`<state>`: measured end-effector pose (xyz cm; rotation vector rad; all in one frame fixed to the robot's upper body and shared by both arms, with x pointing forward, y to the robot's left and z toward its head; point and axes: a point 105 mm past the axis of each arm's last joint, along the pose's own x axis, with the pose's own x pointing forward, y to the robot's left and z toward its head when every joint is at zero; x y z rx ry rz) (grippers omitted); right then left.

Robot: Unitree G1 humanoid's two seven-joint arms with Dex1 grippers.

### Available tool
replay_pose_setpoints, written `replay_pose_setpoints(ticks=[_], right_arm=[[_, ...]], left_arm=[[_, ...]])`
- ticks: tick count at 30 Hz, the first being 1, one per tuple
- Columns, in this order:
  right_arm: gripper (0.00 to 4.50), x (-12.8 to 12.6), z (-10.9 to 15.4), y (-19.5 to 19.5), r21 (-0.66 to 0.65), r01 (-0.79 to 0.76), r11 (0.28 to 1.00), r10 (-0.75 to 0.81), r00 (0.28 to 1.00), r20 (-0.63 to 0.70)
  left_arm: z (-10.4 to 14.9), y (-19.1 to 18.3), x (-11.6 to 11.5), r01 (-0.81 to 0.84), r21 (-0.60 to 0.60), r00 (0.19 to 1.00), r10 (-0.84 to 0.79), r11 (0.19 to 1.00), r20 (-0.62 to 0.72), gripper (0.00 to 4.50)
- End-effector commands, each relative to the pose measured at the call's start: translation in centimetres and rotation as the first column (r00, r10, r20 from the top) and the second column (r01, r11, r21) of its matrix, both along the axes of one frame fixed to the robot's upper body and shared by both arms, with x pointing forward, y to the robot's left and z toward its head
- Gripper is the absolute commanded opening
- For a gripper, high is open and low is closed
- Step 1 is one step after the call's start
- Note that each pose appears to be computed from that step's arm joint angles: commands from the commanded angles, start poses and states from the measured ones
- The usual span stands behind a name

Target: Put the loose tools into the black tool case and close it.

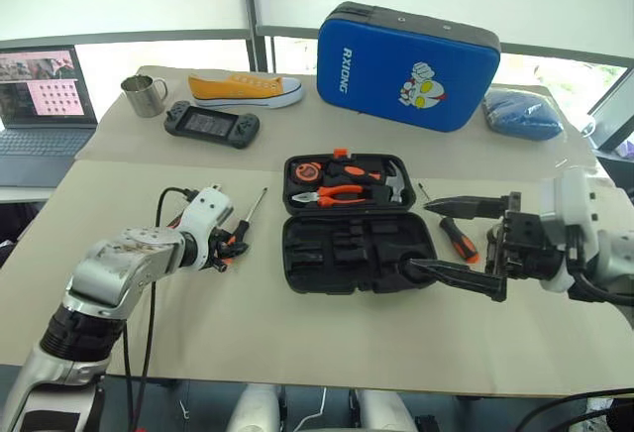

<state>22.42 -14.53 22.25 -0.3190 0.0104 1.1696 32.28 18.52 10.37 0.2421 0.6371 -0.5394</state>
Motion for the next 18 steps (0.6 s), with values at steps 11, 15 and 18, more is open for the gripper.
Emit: replay_pose_setpoints(ticks=[11, 15, 18], right_arm=[[4.50, -0.1, 0.3, 0.1, 0.006, 0.019, 1.000, -0.019, 1.000, 0.011], [4.50, 0.2, 0.0, -0.3, 0.018, 0.049, 0.999, -0.049, 0.999, -0.001], [4.50, 0.2, -0.2, -0.5, 0.019, 0.067, 0.998, -0.067, 0.998, -0.006]], left_arm=[[11.2, -2.7, 2.7, 0.147, 0.061, 0.878, -0.159, 0.987, 0.452, 0.87], [10.1, -7.2, 0.3, 0.462, 0.178, 0.765, -0.492, 0.869, 0.416, 0.87], [8.2, -8.8, 0.2, 0.572, 0.326, 0.663, -0.659, 0.752, 0.355, 0.87]])
